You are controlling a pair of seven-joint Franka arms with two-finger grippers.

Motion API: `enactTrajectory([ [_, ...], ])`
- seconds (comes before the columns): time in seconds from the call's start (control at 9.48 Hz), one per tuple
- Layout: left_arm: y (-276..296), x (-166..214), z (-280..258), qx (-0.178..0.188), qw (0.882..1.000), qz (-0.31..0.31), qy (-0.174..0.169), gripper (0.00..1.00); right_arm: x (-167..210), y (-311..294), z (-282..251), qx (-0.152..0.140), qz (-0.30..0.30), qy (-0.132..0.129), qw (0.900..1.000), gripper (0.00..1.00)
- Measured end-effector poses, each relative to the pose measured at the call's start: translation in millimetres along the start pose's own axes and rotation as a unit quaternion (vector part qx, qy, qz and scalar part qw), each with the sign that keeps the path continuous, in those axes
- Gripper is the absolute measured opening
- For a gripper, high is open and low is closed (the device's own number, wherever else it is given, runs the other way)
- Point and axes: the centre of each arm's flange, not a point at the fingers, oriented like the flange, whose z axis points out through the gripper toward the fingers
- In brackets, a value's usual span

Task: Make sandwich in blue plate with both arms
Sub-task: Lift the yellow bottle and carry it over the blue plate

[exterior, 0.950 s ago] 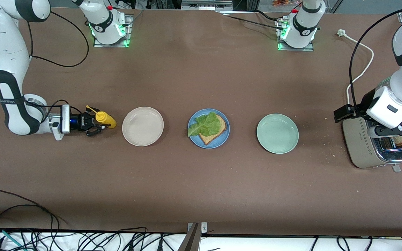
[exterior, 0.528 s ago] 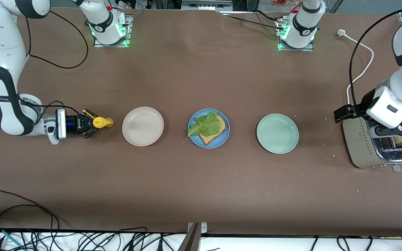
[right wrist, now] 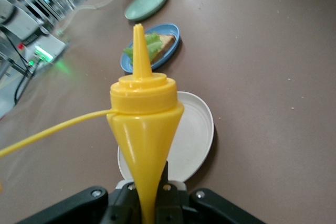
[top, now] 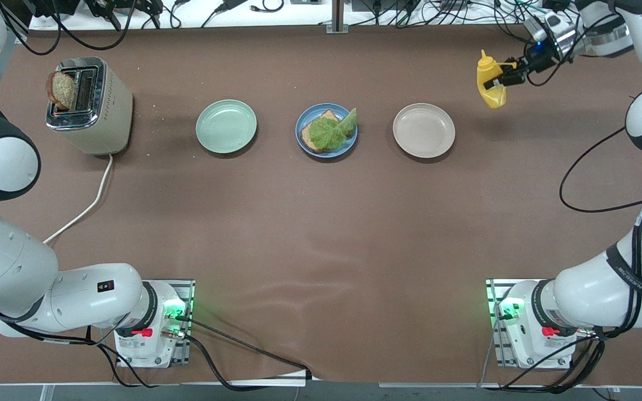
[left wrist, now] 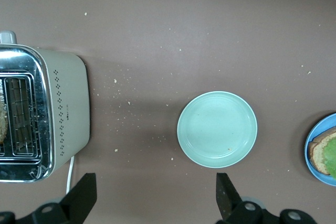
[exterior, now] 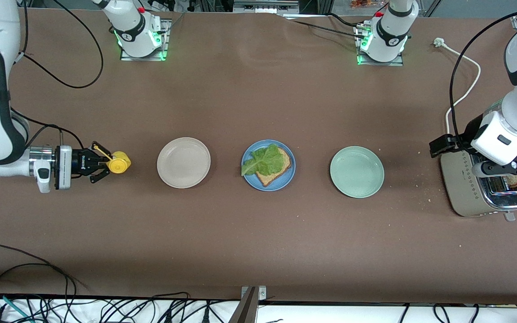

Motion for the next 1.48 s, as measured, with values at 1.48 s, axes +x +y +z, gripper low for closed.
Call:
enactTrajectory([
  [1.48, -316, 31, 95, 0.036, 0.999, -0.031, 0.02, 0.96, 303, -193, 323, -0.36, -0.08, -0.582, 0.725, 0.1],
])
